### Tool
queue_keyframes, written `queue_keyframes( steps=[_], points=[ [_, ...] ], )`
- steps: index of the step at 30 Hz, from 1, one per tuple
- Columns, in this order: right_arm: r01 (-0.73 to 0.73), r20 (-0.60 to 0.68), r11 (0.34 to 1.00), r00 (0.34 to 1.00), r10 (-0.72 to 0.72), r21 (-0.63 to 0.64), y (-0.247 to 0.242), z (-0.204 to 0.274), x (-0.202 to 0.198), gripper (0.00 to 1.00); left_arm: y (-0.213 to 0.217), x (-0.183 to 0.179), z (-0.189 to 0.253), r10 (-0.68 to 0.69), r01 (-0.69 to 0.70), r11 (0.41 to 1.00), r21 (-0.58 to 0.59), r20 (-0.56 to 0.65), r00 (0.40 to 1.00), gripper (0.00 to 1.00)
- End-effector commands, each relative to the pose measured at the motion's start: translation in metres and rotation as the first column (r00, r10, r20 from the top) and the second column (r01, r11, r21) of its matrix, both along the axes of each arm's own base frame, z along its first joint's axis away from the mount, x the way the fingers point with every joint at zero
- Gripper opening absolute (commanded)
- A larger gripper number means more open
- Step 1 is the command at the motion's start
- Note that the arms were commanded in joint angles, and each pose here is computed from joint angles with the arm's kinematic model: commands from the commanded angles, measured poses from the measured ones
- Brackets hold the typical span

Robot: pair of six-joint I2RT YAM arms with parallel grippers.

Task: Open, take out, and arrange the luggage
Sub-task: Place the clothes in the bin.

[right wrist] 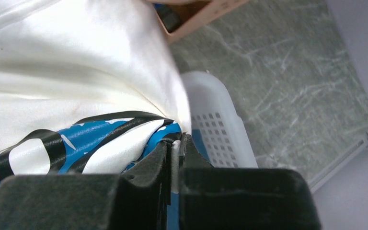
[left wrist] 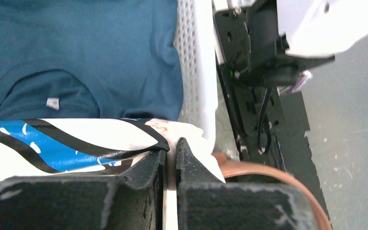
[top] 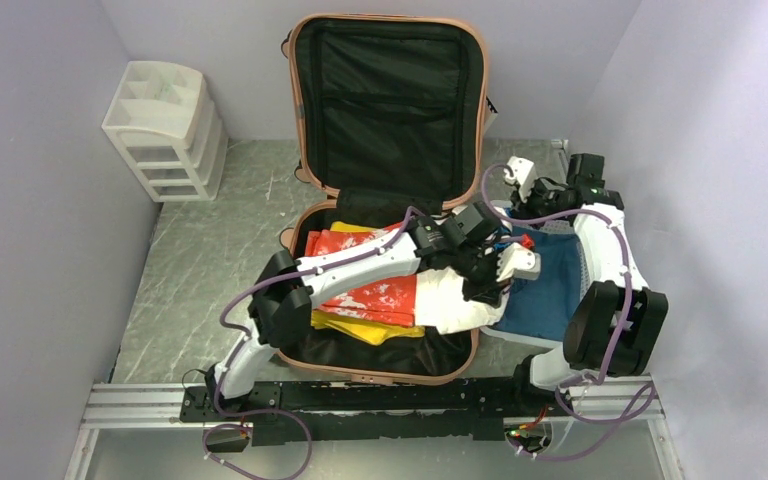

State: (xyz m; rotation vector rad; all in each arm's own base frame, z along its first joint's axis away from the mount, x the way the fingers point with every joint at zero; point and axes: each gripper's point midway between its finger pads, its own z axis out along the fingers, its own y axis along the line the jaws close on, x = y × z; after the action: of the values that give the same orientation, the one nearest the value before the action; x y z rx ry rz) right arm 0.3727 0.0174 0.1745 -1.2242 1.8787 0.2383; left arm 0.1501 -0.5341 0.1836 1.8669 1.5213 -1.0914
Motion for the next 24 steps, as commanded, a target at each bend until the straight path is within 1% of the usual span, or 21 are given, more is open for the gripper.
queue_keyframes(
  steps=[1, 6, 10, 17, 19, 20, 24],
  points=[
    [0.043, 0.201, 0.994, 0.979, -0.022, -0.101, -0.051, 0.034, 0.031, 0.00, -0.035, -0.048, 0.037, -0.105, 0.090, 0.989, -0.118, -0.129, 0.986, 0.05],
    [0.074, 0.216, 0.984, 0.976, -0.038, -0.162, -0.077, 0.016, 0.018, 0.00, -0.052, -0.069, 0.043, -0.156, 0.130, 0.978, -0.164, -0.156, 0.975, 0.05],
    [0.089, 0.198, 0.974, 0.979, -0.048, -0.207, -0.096, -0.008, 0.009, 0.00, -0.066, -0.076, 0.037, -0.159, 0.130, 0.976, -0.178, -0.161, 0.974, 0.05],
    [0.107, 0.177, 0.975, 0.981, -0.073, -0.194, -0.119, -0.025, 0.009, 0.00, -0.095, -0.081, 0.024, -0.154, 0.103, 0.970, -0.220, -0.228, 0.961, 0.05],
    [0.111, 0.178, 0.976, 0.981, -0.077, -0.188, -0.124, -0.027, 0.009, 0.00, -0.103, -0.080, 0.021, -0.147, 0.095, 0.967, -0.236, -0.217, 0.965, 0.05],
    [0.117, 0.182, 0.976, 0.980, -0.084, -0.185, -0.127, -0.028, 0.010, 0.00, -0.107, -0.081, 0.019, -0.135, 0.079, 0.969, -0.232, -0.235, 0.963, 0.05],
    [0.120, 0.167, 0.976, 0.982, -0.090, -0.181, -0.134, -0.036, 0.012, 0.00, -0.121, -0.076, 0.007, -0.105, 0.045, 0.970, -0.237, -0.246, 0.964, 0.05]
  ],
)
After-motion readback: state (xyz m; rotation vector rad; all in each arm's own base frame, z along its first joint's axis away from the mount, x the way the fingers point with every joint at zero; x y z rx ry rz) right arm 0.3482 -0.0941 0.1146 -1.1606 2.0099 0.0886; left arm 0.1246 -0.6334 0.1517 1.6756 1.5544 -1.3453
